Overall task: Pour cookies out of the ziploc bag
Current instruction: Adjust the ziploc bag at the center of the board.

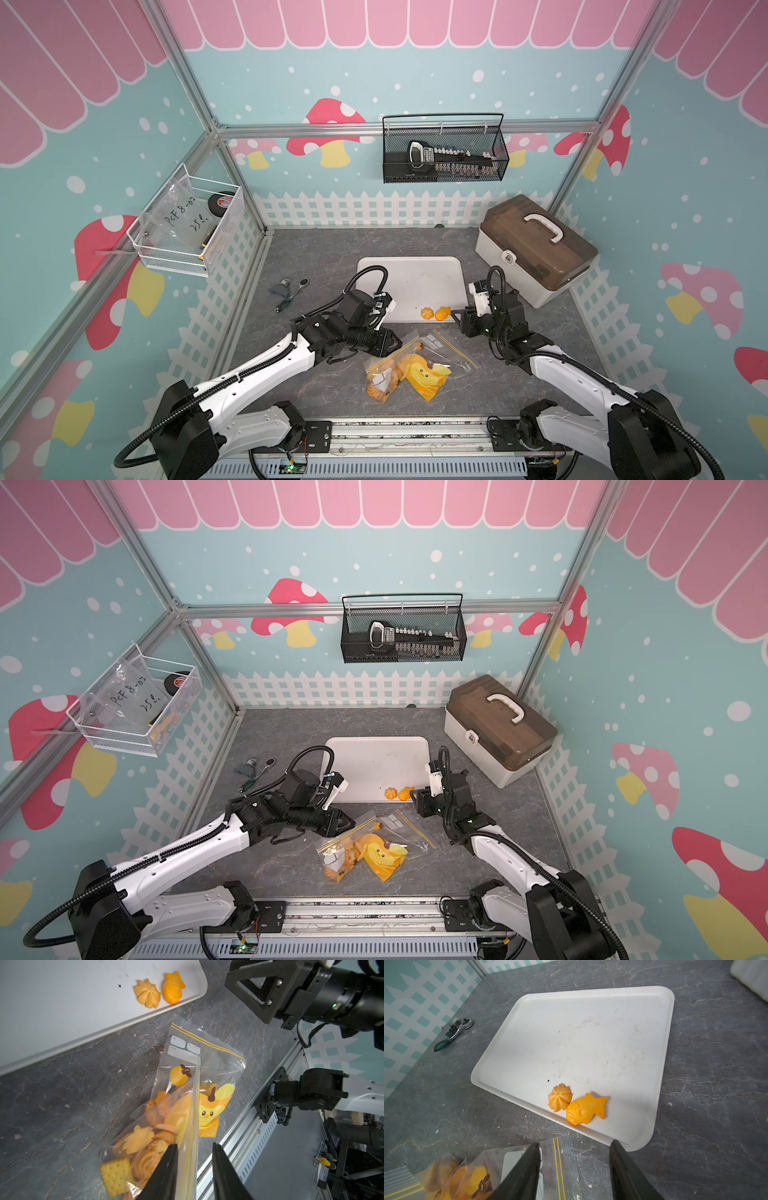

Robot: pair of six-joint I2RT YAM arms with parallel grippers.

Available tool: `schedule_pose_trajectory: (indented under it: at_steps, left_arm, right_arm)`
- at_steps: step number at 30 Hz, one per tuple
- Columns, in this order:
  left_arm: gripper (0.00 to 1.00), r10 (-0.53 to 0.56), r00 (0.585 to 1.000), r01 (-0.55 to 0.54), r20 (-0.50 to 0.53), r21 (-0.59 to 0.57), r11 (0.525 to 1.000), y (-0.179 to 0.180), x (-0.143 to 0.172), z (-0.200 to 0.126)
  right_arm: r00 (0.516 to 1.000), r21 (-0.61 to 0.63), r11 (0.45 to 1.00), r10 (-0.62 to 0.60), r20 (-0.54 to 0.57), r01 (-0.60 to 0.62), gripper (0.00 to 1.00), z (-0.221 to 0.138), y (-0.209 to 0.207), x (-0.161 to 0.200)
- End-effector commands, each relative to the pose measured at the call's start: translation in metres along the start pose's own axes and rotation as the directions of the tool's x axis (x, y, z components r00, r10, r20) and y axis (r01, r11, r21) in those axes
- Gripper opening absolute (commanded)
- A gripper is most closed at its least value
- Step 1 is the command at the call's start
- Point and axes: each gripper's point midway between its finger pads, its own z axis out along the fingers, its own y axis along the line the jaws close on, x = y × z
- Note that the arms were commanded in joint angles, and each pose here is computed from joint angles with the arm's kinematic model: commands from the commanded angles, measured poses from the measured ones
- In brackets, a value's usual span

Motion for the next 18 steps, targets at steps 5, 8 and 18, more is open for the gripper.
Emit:
schedule_pose_trajectory:
  at_steps: [5, 8, 18]
  left_arm:
    - [0.45, -0.022, 1.0, 0.021, -0.007, -0.053, 0.998, 0.015, 0.004, 0.007]
    - [0.39, -0.022, 1.0, 0.021, -0.01, -0.073, 0.997, 0.019, 0.005, 0.007]
    - [0.0, -0.01, 1.0, 0.01, -0.006, -0.042, 0.999, 0.011, 0.004, 0.004]
  right_arm:
    - [1.0, -0.003, 1.0, 0.002, 0.011, -0.002, 0.53, 0.001, 0.001, -0.003]
    - [1.0, -0.003, 1.0, 0.002, 0.012, -0.002, 0.53, 0.001, 0.001, -0.003]
    - [1.0, -0.001, 1.0, 0.002, 0.01, -0.002, 0.51, 0.001, 0.0, -0.002]
